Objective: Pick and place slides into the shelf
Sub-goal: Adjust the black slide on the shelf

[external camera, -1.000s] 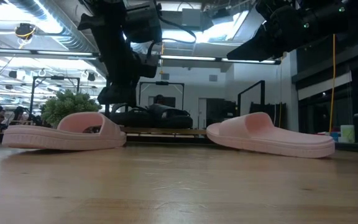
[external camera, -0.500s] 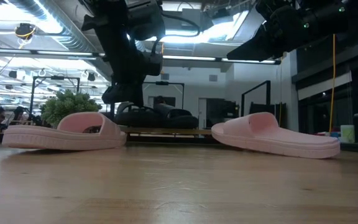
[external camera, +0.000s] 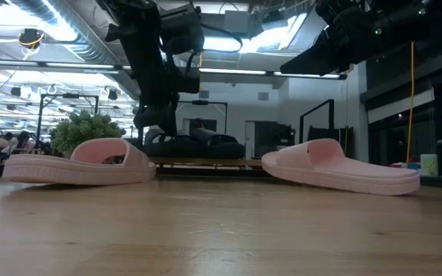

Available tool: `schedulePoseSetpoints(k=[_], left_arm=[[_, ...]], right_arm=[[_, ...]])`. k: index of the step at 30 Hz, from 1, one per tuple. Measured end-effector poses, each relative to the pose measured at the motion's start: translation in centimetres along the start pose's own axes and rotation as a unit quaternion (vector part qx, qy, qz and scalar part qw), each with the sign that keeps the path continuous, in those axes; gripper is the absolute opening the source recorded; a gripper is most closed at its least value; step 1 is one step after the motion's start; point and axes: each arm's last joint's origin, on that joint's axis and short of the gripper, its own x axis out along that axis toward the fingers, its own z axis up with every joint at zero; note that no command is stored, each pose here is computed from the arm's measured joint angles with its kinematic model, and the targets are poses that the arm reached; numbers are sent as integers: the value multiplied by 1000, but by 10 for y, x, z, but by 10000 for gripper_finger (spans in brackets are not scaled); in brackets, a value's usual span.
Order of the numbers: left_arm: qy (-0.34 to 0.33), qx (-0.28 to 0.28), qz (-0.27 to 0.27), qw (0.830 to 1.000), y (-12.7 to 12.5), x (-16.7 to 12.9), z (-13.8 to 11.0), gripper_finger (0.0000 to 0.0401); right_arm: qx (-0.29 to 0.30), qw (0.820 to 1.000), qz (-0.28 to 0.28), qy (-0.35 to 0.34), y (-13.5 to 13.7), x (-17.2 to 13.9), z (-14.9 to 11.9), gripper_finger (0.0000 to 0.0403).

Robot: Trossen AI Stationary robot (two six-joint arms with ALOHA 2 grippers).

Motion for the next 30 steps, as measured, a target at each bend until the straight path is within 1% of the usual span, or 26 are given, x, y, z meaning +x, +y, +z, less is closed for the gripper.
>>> schedulePoseSetpoints(k=[11, 23, 28, 30], left_arm=[[6, 4, 24, 1000, 1, -1, 0, 55], [7, 7, 27, 1000, 0, -1, 0, 129], [9, 21, 55, 998, -2, -4, 1, 139], [7, 23, 57, 998, -4, -6, 1, 139]], right_arm=[[0, 1000, 0, 1, 0, 0, 0, 10], [-1, 1000, 0, 4, 0, 0, -1, 10], [-1, 1000, 0, 3, 0, 0, -1, 10], [-1, 1000, 0, 3, 0, 0, -1, 10]])
